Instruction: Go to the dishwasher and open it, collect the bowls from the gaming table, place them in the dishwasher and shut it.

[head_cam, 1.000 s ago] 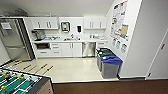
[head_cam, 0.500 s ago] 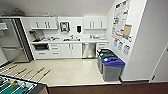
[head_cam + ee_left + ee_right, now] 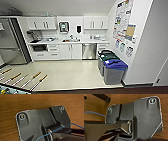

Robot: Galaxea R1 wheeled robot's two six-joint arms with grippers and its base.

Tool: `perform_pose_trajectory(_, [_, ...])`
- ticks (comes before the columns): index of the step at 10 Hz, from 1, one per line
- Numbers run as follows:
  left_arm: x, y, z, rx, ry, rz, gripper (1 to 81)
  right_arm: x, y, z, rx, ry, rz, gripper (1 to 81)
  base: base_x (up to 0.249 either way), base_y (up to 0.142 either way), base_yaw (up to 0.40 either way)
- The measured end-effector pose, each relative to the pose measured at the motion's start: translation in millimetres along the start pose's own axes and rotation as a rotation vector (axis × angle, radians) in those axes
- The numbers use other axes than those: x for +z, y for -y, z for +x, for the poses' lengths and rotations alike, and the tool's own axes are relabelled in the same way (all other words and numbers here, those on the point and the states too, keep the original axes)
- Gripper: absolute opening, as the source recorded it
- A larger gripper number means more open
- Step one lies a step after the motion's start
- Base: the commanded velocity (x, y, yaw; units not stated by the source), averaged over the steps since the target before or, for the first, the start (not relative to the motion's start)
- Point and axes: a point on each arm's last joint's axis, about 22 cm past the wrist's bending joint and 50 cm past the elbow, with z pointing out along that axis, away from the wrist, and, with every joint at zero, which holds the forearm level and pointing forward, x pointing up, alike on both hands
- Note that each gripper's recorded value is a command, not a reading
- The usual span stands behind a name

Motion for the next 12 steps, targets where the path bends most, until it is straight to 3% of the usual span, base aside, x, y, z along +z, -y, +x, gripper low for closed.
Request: perform_pose_trajectory(12, [0.9, -2.3, -0.5, 0.000, 0.001, -0.003, 81.1, -0.6, -1.4, -0.1, 0.000, 0.000, -0.002, 81.1, 0.228, 0.000, 0.000])
